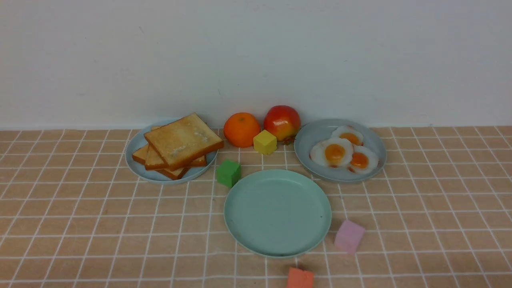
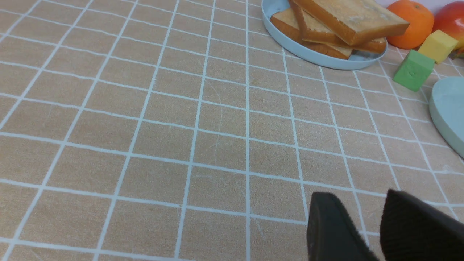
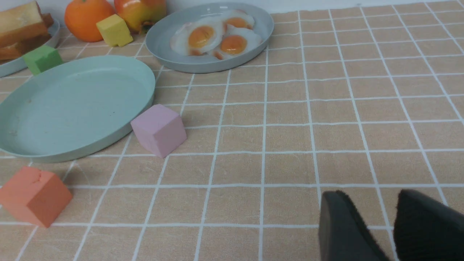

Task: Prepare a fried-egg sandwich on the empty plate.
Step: Use the left arm to grab a slice of bread, then use the left arm to put a slice of bread into the empty plate in the middle

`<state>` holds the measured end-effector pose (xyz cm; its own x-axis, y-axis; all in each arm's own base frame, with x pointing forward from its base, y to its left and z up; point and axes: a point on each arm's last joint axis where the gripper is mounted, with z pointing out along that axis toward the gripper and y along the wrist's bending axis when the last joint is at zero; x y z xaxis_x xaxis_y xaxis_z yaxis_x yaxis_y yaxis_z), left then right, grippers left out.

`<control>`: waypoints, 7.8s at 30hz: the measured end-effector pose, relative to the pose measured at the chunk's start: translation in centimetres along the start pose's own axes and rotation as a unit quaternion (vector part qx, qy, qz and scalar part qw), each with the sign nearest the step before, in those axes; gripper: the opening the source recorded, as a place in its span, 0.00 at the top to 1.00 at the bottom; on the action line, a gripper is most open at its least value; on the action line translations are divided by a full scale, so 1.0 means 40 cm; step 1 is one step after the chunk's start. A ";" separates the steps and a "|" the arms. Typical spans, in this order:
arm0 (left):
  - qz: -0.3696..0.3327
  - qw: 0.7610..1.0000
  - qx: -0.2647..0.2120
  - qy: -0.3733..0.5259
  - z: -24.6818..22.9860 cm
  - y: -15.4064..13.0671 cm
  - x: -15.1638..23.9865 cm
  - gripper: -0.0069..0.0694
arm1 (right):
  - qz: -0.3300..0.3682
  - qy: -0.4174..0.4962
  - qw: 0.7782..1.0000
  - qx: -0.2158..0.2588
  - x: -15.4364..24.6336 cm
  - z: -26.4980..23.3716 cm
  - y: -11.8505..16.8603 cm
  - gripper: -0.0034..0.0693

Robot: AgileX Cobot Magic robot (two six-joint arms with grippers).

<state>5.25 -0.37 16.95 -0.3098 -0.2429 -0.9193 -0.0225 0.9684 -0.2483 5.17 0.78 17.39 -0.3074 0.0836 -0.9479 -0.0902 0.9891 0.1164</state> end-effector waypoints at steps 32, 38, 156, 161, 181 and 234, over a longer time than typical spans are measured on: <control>-0.328 0.924 0.100 -0.169 -0.017 -0.017 -0.086 0.60 | 0.000 0.000 1.000 0.000 0.000 0.000 0.000 0.62; -0.304 0.940 0.102 -0.115 -0.032 -0.047 -0.137 0.71 | 0.000 0.000 1.000 0.000 0.000 0.000 0.000 0.62; 0.478 0.833 0.092 0.263 0.970 -0.396 -0.260 0.54 | -0.042 0.222 0.955 -0.192 -0.469 -0.109 0.147 0.62; 0.466 0.839 0.094 0.264 0.964 -0.399 -0.268 0.53 | -0.042 0.222 0.955 -0.192 -0.469 -0.109 0.147 0.62; 0.492 0.827 0.089 0.257 0.980 -0.391 -0.252 0.45 | -0.042 0.222 0.955 -0.192 -0.469 -0.109 0.147 0.62; 0.465 0.803 0.215 0.304 0.690 -0.776 -0.084 0.79 | -0.046 0.222 0.956 -0.187 -0.469 -0.108 0.144 0.62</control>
<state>33.24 -31.18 19.33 -0.4126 0.7739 -0.4804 0.7774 0.5741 0.2571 6.31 4.41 37.11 -0.6464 -0.1444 -0.7492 -0.4430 0.8705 0.2144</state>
